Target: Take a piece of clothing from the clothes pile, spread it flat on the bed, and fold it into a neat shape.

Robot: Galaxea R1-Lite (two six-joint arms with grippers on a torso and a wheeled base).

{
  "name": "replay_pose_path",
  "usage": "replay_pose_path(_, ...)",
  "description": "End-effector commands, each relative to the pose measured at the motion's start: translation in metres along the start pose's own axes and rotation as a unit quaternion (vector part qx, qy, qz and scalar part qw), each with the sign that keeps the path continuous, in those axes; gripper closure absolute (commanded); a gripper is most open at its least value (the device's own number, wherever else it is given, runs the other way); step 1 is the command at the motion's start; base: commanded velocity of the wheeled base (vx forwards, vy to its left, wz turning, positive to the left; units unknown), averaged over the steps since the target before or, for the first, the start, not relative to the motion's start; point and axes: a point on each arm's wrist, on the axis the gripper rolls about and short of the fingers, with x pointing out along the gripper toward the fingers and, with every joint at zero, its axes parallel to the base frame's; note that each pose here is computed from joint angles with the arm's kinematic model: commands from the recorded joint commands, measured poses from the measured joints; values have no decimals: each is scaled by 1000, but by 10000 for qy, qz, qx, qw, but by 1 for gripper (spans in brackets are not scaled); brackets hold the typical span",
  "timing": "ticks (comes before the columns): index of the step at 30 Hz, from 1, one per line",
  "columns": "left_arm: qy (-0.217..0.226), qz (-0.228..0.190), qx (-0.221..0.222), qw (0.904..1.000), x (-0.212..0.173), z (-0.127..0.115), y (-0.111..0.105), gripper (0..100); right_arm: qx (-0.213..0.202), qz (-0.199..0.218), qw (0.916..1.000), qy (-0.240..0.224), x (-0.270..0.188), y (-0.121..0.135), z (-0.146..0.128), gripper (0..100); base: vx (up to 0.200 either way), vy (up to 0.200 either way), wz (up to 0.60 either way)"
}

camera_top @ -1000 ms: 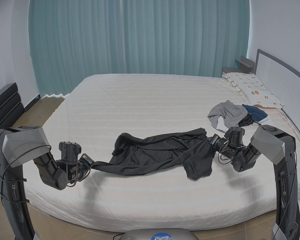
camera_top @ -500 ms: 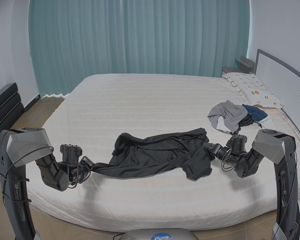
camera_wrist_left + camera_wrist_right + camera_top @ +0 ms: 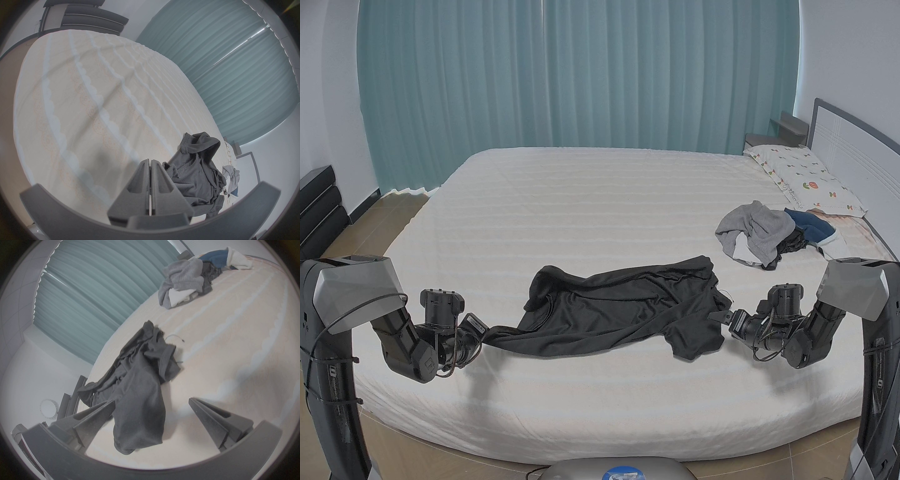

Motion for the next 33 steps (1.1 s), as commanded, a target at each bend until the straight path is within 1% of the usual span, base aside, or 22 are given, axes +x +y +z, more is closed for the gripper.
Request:
replay_pose_path(1, 12, 7, -1, 10000, 0, 0, 0, 100, -57, 87, 9998, 140, 2, 7, -8, 0, 0, 0, 0)
replay_pose_path(3, 12, 7, -1, 10000, 0, 0, 0, 100, -58, 106, 9998, 186, 3, 7, -10, 0, 0, 0, 0)
replay_pose_path(4, 8, 1, -1, 10000, 0, 0, 0, 100, -73, 127, 9997, 206, 5, 7, -10, 100, 0, 0, 0)
replay_pose_path(5, 12, 7, -1, 10000, 0, 0, 0, 100, -100, 153, 9995, 257, 8, 10, -14, 100, 0, 0, 0)
replay_pose_path(11, 27, 16, 8, 10000, 0, 0, 1, 100, -31, 25, 9994, 343, -2, 7, -15, 100, 0, 0, 0)
replay_pose_path(13, 21, -8, -1, 10000, 0, 0, 0, 100, 35, -99, 9993, 371, -18, 3, -14, 100, 0, 0, 0)
replay_pose_path(18, 42, 25, 1, 10000, -3, -1, 2, 100, 45, -315, 9988, 361, -52, -5, -11, 100, 0, 0, 0)
replay_pose_path(21, 136, 136, 46, 9998, -7, -7, 8, 100, 148, -275, 9983, 483, -74, -10, -12, 100, 0, 0, 0)
replay_pose_path(22, 136, 136, 46, 9998, -7, -7, 8, 100, 148, -275, 9983, 483, -74, -10, -12, 100, 0, 0, 0)
replay_pose_path(23, 272, 209, 148, 9993, -13, -14, 10, 100, 199, -221, 9981, 544, -93, -11, -12, 100, 0, 0, 0)
replay_pose_path(24, 342, 233, 250, 9988, -18, -17, 10, 100, 204, -224, 9980, 553, -100, -11, -13, 100, 0, 0, 0)
replay_pose_path(26, 463, 247, 484, 9975, -26, -22, 12, 100, 176, -251, 9980, 557, -111, -10, -15, 100, 0, 0, 0)
replay_pose_path(28, 756, 191, 749, 9941, -37, -28, 11, 100, 106, -339, 9973, 639, -122, -12, -21, 100, 0, 0, 0)
replay_pose_path(30, 959, 229, 839, 9916, -43, -31, 11, 100, 58, -422, 9966, 705, -129, -15, -26, 100, 0, 0, 0)
replay_pose_path(31, 1182, 395, 928, 9879, -47, -37, 12, 100, 2, -509, 9956, 792, -138, -18, -33, 100, 0, 0, 0)
replay_pose_path(33, 1325, 506, 1075, 9840, -49, -41, 13, 100, -20, -581, 9949, 827, -146, -20, -36, 100, 0, 0, 0)
